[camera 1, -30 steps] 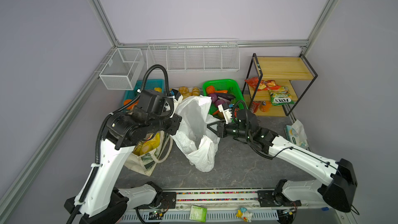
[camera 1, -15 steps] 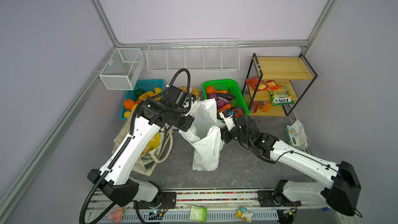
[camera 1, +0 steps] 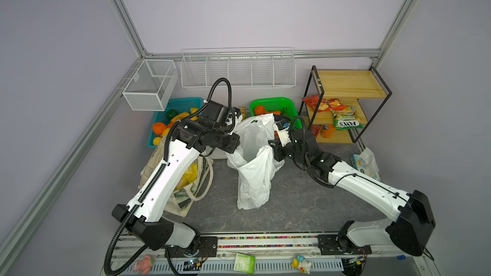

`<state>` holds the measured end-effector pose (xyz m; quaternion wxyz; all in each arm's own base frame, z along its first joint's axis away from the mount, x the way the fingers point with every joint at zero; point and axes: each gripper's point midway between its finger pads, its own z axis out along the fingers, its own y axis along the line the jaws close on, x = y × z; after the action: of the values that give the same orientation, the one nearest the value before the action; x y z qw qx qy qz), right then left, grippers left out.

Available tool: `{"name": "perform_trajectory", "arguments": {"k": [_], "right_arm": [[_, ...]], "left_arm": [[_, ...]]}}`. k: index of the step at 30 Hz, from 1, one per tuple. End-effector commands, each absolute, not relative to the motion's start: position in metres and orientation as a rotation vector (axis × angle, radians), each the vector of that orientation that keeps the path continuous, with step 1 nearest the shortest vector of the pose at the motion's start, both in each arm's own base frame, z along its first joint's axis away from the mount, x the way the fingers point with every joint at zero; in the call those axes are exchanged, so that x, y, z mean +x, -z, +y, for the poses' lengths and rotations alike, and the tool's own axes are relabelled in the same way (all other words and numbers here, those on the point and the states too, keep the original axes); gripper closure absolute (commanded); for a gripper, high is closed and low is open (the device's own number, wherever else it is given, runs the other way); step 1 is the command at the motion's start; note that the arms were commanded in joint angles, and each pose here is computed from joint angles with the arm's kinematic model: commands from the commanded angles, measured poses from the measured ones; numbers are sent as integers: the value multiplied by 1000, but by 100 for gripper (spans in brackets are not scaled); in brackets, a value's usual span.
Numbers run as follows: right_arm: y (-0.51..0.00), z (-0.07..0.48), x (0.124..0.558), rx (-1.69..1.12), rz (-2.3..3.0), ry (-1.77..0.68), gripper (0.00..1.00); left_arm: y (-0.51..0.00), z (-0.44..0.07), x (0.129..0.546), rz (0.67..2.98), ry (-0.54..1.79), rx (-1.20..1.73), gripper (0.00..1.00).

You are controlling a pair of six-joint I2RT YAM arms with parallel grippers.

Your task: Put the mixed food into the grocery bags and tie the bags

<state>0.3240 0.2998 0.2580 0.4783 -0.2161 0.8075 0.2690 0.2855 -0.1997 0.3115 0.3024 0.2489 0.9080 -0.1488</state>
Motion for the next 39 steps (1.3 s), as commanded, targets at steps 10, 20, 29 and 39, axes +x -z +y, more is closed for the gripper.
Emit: {"name": "perform_trajectory", "arguments": {"k": [10, 20, 29, 39], "right_arm": [[-260, 294, 330, -309, 1994, -703, 93], [-225, 260, 356, -380, 2100, -506, 93], [-225, 336, 350, -453, 2083, -909, 85], [-271, 303, 326, -656, 2018, -785, 33]], "left_arm": [[-315, -202, 276, 2338, 587, 444, 83], [-313, -143, 284, 2402, 398, 412, 100], [-316, -146, 303, 2363, 467, 383, 100], [-306, -137, 340, 2326, 628, 204, 100]]}}
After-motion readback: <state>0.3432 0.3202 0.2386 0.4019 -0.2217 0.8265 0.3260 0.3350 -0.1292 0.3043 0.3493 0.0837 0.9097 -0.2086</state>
